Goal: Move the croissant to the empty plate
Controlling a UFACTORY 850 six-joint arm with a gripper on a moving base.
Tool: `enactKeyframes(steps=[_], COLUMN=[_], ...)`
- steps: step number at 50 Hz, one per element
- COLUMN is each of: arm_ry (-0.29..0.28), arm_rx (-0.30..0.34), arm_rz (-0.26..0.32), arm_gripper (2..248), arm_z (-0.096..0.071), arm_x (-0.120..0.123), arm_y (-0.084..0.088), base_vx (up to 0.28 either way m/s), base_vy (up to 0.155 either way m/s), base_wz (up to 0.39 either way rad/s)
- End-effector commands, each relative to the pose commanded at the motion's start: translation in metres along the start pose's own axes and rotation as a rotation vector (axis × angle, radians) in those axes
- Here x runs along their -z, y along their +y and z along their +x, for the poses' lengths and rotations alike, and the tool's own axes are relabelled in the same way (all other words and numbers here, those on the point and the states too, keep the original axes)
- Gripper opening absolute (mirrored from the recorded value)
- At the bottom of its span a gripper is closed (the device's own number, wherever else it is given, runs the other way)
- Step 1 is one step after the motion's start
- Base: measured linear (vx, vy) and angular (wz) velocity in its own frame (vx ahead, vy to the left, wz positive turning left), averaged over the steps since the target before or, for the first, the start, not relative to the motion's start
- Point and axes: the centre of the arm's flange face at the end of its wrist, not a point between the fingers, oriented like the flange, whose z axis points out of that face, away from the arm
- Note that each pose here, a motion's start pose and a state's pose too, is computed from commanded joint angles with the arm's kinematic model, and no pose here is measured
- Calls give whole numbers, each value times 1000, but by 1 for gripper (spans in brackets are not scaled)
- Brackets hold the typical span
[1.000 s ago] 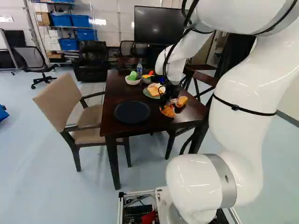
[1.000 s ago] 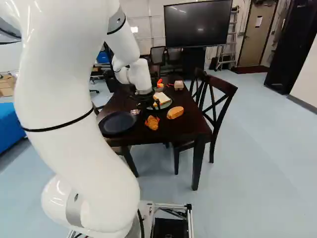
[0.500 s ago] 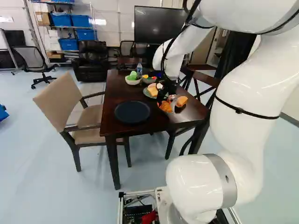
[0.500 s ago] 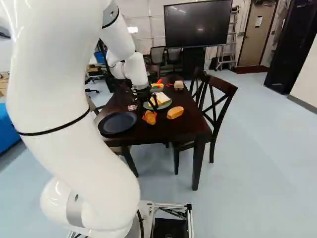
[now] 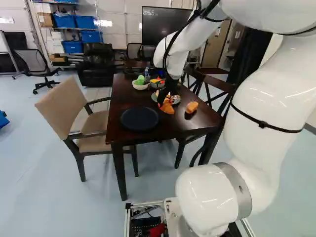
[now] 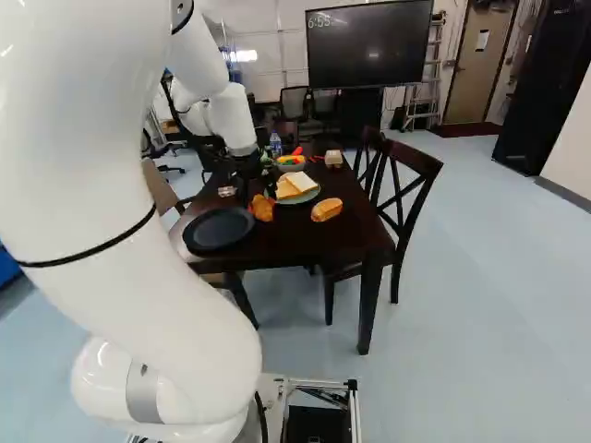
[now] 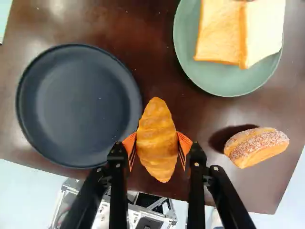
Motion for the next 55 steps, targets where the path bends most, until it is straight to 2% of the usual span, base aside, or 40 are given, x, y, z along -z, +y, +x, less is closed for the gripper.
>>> enactKeyframes(steps=[30, 45, 55], arm_ry=[27, 22, 6], arm_rx=[17, 31, 40], arm_rz=[92, 140, 169], arm_gripper=[131, 131, 131], arm_z=[34, 46, 50], arm_x=[-1, -3, -13], arm_y=[-54, -83, -102], base_vx=[0, 0, 0], base_vy=[0, 0, 0], base_wz=[0, 0, 0])
